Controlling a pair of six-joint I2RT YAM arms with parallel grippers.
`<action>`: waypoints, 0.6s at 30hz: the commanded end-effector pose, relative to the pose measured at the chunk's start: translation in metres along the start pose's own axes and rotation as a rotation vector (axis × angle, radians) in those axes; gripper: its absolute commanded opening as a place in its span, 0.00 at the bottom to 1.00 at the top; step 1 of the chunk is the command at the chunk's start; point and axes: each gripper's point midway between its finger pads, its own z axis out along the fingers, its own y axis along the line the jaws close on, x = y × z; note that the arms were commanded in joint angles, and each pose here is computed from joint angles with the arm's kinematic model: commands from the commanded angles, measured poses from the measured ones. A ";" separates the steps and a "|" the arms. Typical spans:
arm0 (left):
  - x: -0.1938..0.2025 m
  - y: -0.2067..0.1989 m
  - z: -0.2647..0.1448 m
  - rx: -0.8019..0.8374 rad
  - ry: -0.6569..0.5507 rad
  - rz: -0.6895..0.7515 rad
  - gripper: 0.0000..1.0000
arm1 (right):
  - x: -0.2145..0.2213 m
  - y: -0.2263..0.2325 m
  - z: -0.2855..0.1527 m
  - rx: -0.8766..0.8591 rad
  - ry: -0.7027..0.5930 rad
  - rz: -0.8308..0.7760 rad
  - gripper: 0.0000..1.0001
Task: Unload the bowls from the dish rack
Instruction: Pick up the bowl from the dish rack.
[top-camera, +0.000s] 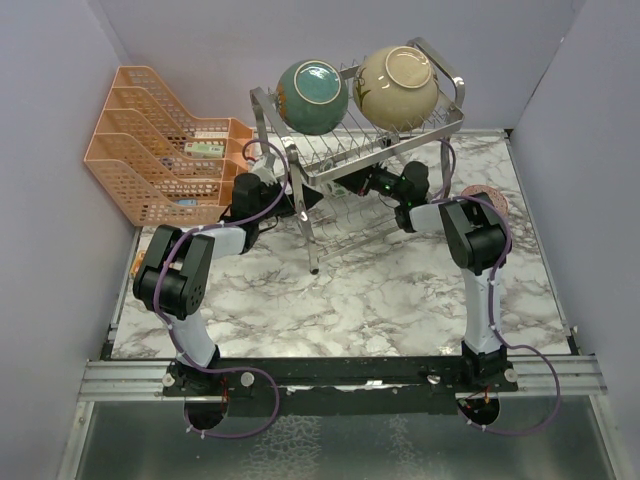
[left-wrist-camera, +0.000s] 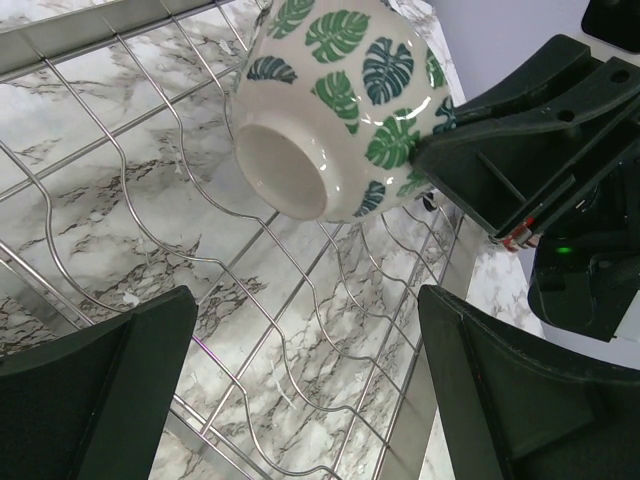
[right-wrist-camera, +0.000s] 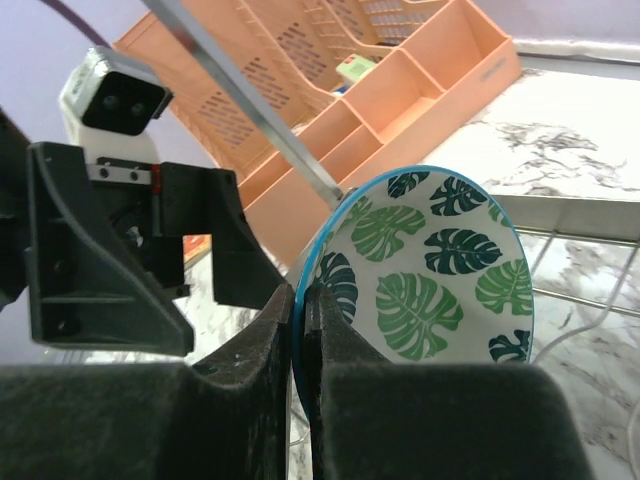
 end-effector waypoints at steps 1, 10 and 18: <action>0.061 0.057 -0.018 -0.186 0.159 -0.132 0.97 | -0.029 0.047 -0.002 -0.147 -0.033 -0.084 0.01; 0.046 0.047 -0.026 -0.157 0.082 -0.110 0.95 | -0.012 0.068 -0.024 -0.175 0.003 -0.087 0.01; 0.045 0.044 -0.026 -0.145 0.080 -0.115 0.95 | 0.009 0.095 -0.048 -0.182 0.038 -0.090 0.01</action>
